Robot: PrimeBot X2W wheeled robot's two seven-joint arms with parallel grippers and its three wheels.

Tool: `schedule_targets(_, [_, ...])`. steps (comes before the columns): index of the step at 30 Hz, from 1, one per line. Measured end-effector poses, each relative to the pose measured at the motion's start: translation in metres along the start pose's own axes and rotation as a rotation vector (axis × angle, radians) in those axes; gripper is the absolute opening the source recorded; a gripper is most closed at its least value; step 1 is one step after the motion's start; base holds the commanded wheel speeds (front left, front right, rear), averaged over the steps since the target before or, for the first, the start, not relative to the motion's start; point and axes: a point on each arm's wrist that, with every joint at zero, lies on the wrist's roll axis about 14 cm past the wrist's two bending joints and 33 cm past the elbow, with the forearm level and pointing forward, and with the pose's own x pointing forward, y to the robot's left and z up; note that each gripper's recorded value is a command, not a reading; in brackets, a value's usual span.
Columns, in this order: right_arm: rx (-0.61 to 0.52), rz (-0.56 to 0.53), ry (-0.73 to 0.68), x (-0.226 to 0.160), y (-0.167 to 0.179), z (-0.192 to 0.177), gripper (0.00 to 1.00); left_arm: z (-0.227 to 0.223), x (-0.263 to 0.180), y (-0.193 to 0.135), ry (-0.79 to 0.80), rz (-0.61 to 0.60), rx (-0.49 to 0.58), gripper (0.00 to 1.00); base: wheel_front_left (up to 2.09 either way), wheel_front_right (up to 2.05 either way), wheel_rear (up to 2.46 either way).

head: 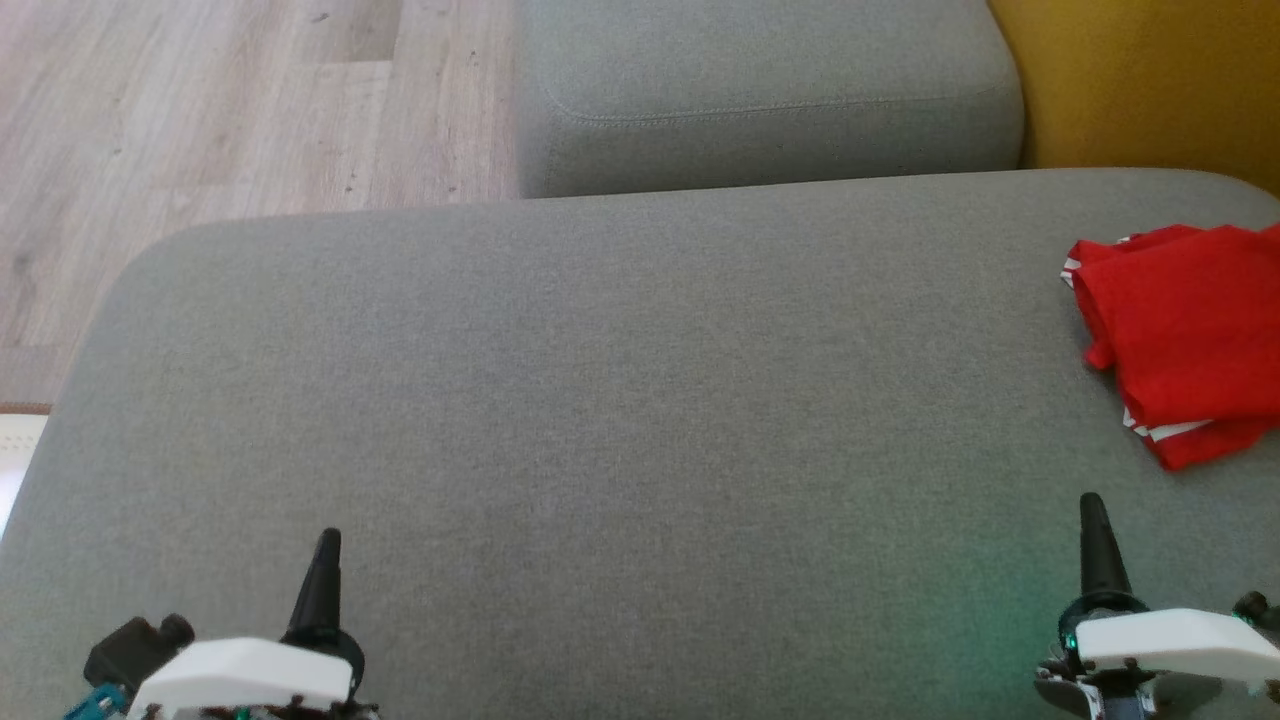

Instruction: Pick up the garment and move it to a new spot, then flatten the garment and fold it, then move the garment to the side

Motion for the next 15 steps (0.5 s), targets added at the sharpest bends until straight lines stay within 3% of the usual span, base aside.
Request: schedule_targets(15, [0.179,0.004,-0.007,0.01,0.003,0.008,0.0,0.007,0.013,-0.001,0.003,-0.007,-0.187,0.0,0.0,0.0,0.0])
